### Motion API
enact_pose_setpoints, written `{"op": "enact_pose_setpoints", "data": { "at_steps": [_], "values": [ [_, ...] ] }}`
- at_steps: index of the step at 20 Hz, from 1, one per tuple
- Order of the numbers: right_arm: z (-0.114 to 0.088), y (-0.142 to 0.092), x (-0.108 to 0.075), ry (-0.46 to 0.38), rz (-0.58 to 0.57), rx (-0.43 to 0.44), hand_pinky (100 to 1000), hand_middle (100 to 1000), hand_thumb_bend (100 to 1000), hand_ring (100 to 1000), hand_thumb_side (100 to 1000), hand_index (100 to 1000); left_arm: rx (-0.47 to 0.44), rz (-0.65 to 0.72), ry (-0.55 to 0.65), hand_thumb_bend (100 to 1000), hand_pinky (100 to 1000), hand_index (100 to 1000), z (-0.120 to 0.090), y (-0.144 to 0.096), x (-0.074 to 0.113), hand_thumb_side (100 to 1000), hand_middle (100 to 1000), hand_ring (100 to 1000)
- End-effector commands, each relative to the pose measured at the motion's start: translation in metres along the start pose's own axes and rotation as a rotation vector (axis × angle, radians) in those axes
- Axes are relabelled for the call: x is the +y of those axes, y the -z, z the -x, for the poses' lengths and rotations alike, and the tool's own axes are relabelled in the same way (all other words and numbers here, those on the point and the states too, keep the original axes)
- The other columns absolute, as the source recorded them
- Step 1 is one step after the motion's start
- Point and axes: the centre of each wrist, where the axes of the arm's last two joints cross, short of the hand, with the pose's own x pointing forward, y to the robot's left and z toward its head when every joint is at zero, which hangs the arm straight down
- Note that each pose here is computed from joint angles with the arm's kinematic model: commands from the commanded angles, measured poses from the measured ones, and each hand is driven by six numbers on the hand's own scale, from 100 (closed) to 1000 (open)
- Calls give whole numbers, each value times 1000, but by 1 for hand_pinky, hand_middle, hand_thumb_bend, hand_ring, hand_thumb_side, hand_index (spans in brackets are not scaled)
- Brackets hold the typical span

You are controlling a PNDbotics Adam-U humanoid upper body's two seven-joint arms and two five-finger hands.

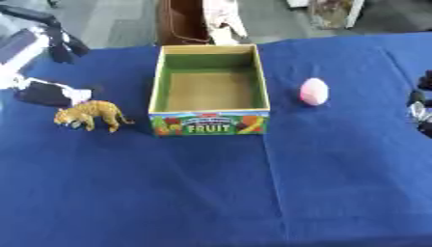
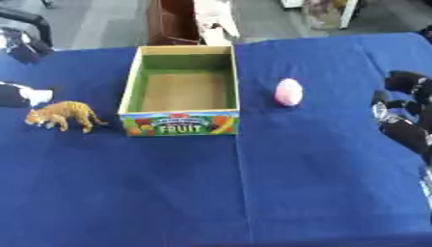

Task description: Pick up objects on the table and place them in the box.

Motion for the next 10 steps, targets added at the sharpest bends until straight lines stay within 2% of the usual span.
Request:
{"op": "enact_pose_setpoints", "data": {
  "at_steps": [1, 10],
  "values": [
    [-7, 6, -7, -23, -3, -29, 589, 700, 156, 774, 100, 781, 34, 32, 52, 499, 687, 743, 9, 6, 6, 248, 643, 648],
    [-5, 5, -7, -22, 0, -22, 589, 699, 159, 774, 100, 781, 163, 78, 128, 513, 703, 747, 31, 27, -16, 260, 655, 660]
  ]
}}
